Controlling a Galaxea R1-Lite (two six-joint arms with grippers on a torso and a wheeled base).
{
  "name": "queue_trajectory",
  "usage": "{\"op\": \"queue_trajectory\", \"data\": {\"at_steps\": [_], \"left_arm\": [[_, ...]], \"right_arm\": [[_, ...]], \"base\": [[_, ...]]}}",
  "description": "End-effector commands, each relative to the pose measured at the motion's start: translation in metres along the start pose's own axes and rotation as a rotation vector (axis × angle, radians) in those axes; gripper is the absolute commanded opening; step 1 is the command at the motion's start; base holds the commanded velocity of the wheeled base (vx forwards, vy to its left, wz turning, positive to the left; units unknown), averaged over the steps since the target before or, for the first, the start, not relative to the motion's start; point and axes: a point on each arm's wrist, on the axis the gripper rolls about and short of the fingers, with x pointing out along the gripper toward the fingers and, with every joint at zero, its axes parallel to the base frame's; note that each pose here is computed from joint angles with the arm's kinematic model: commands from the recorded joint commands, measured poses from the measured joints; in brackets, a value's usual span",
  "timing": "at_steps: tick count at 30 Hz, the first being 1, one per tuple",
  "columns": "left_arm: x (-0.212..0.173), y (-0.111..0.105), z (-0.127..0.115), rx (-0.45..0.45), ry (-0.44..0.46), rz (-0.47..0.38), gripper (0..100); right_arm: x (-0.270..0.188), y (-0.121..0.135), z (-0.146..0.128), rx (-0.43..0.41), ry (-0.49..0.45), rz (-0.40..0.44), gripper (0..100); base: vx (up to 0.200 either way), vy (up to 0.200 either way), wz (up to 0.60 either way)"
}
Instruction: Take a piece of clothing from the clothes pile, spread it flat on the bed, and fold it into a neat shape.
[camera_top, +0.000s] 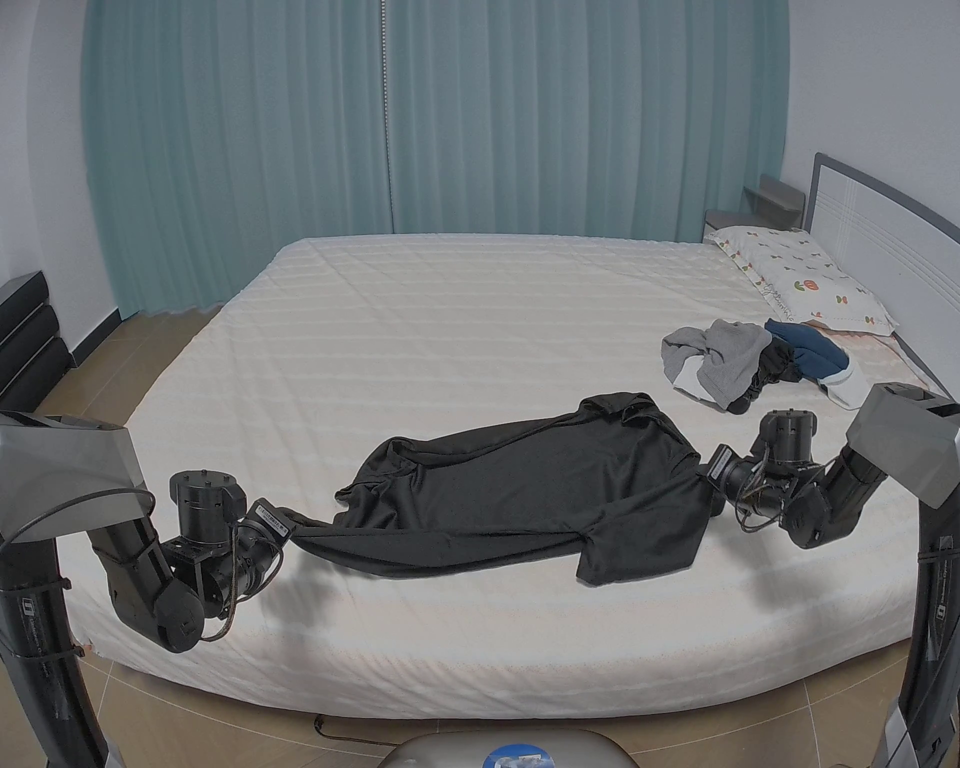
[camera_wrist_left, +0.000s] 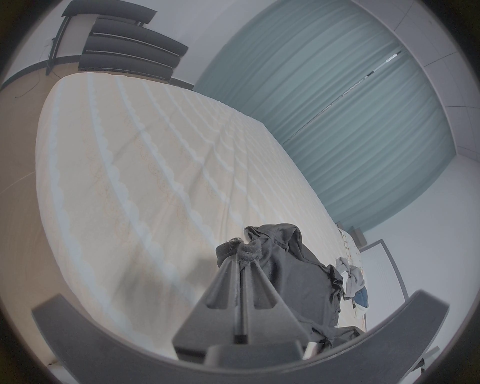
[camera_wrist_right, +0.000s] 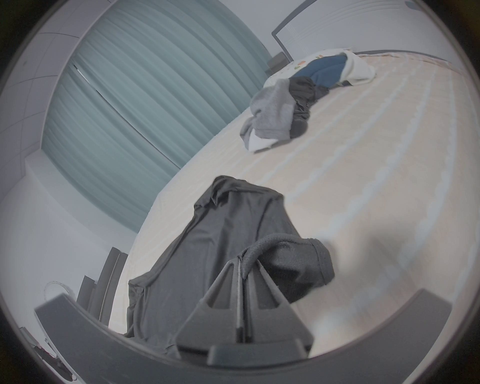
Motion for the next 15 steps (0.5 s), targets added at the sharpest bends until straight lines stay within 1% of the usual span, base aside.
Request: {"op": "queue_trajectory", "data": {"at_steps": [1, 3, 4, 6, 9, 12, 15], "left_arm": [[0.011, 0.011, -0.004, -0.022, -0.015, 0.024, 0], [0.013, 0.013, -0.005, -0.022, -0.014, 0.026, 0], [0.013, 0.013, -0.005, -0.022, -0.014, 0.026, 0], [0.014, 0.014, -0.006, -0.021, -0.013, 0.028, 0], [0.016, 0.015, -0.007, -0.021, -0.011, 0.033, 0], [0.017, 0.016, -0.008, -0.021, -0.009, 0.037, 0], [0.017, 0.017, -0.008, -0.020, -0.007, 0.039, 0]], "right_arm": [[0.038, 0.007, 0.001, -0.041, 0.012, 0.013, 0], [0.045, 0.005, -0.003, -0.066, 0.013, 0.012, 0], [0.045, 0.005, -0.003, -0.066, 0.013, 0.012, 0], [0.058, 0.003, -0.011, -0.100, 0.004, 0.008, 0], [0.069, 0.002, -0.015, -0.106, -0.019, -0.002, 0], [0.077, 0.001, -0.017, -0.108, -0.023, 0.002, 0], [0.079, 0.003, -0.015, -0.110, -0.034, 0.011, 0]], "base": [[0.000, 0.000, 0.00], [0.000, 0.000, 0.00], [0.000, 0.000, 0.00], [0.000, 0.000, 0.00], [0.000, 0.000, 0.00], [0.000, 0.000, 0.00], [0.000, 0.000, 0.00]]}}
